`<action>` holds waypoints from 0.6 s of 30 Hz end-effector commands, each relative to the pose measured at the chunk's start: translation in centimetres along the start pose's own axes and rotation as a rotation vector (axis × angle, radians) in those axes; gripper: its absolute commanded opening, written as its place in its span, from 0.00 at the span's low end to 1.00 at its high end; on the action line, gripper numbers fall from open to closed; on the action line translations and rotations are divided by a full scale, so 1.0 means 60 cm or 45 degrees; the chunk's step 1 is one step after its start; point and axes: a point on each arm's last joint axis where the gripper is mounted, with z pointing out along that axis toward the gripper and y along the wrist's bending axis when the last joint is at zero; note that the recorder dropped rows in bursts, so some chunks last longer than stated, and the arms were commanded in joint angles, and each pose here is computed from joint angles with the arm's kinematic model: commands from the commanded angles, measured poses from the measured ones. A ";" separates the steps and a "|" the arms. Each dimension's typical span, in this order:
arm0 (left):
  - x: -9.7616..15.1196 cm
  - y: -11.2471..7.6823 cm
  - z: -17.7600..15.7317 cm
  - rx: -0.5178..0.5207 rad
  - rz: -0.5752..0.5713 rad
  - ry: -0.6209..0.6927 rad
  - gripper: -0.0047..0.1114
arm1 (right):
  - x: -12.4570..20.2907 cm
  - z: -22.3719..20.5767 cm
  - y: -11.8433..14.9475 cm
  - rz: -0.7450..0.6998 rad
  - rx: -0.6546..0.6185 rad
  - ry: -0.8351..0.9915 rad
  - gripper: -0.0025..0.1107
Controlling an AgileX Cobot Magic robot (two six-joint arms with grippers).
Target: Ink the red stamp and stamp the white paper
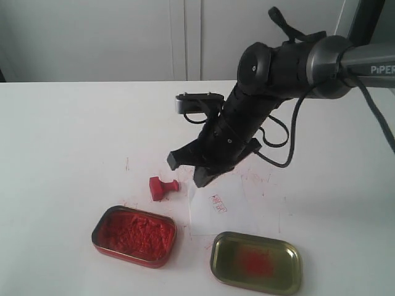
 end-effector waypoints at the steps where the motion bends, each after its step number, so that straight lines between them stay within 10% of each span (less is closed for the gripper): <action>1: 0.001 -0.001 0.000 0.010 -0.009 -0.002 0.04 | 0.014 -0.009 -0.015 0.023 0.143 0.101 0.02; 18: 0.001 -0.001 0.000 0.010 -0.009 -0.002 0.04 | 0.053 -0.018 -0.052 0.043 0.287 0.170 0.02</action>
